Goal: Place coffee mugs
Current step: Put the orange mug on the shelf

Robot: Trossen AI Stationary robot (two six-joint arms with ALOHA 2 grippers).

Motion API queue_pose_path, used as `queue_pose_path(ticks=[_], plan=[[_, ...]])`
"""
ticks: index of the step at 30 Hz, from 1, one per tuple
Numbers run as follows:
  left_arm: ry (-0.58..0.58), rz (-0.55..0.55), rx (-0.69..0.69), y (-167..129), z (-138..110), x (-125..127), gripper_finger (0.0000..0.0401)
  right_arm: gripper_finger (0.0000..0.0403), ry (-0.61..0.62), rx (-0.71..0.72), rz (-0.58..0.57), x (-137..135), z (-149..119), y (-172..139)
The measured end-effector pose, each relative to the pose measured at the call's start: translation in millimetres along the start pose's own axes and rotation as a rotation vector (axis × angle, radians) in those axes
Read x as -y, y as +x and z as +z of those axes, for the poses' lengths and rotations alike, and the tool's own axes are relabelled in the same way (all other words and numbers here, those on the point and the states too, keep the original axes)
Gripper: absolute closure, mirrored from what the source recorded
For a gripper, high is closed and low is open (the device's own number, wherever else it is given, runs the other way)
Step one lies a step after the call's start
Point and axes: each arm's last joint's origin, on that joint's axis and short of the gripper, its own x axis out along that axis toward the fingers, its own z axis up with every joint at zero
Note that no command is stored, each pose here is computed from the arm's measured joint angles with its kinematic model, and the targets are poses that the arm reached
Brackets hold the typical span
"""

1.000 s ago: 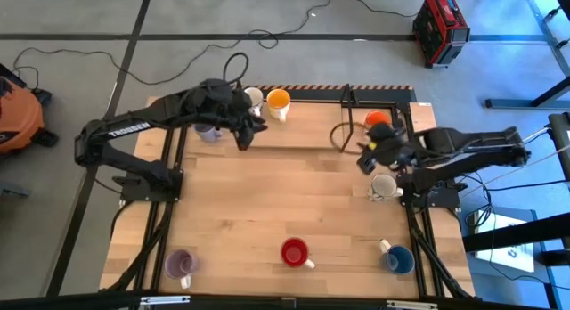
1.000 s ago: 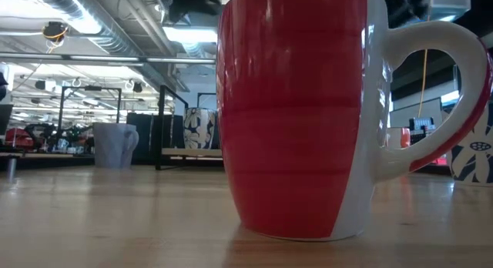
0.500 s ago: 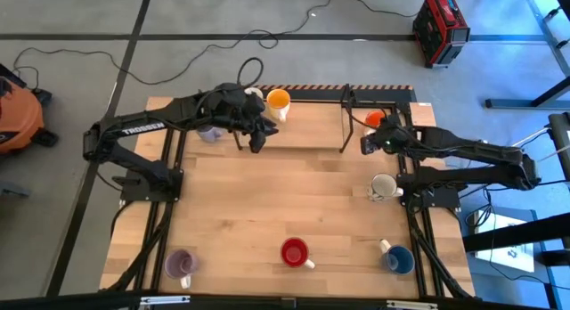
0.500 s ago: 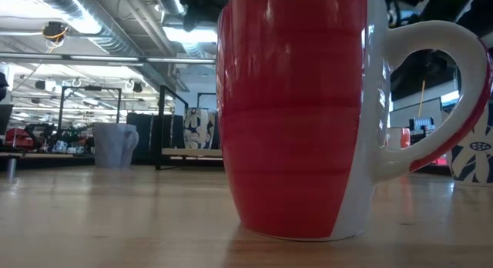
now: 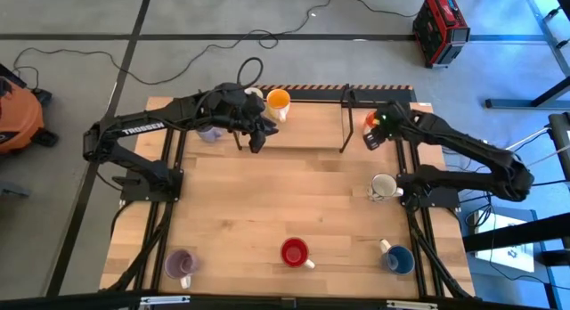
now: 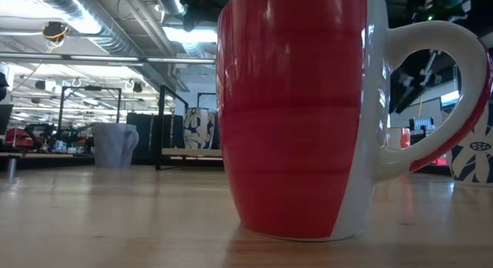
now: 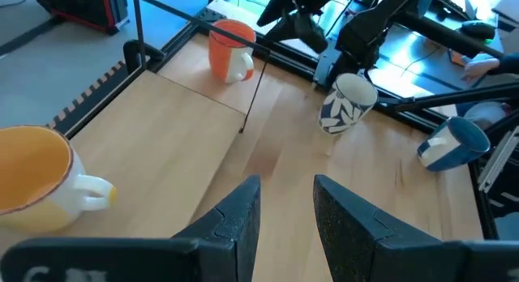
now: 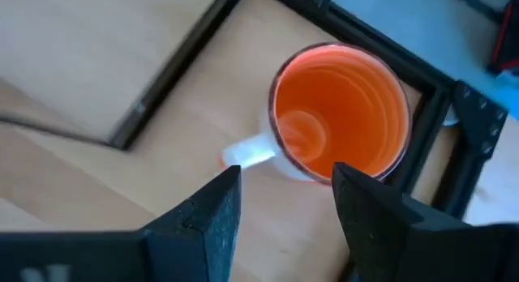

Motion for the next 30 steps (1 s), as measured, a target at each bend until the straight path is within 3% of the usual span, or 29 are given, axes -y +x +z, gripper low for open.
queue_pose_path(ticks=[14,23,30], plan=[[0.000,0.000,0.000,0.0,0.0,0.0,0.0291,0.0221,-0.482,-0.196,-0.031,5.9,6.2,38.4],[0.000,0.000,0.001,0.0,0.1,0.0,0.0291,0.0225,-0.670,-0.293,-0.009,1.0,6.5,59.5],[0.000,0.000,0.001,0.0,0.1,0.0,0.0291,0.0311,-0.716,-0.334,0.013,-0.9,5.3,67.1]])
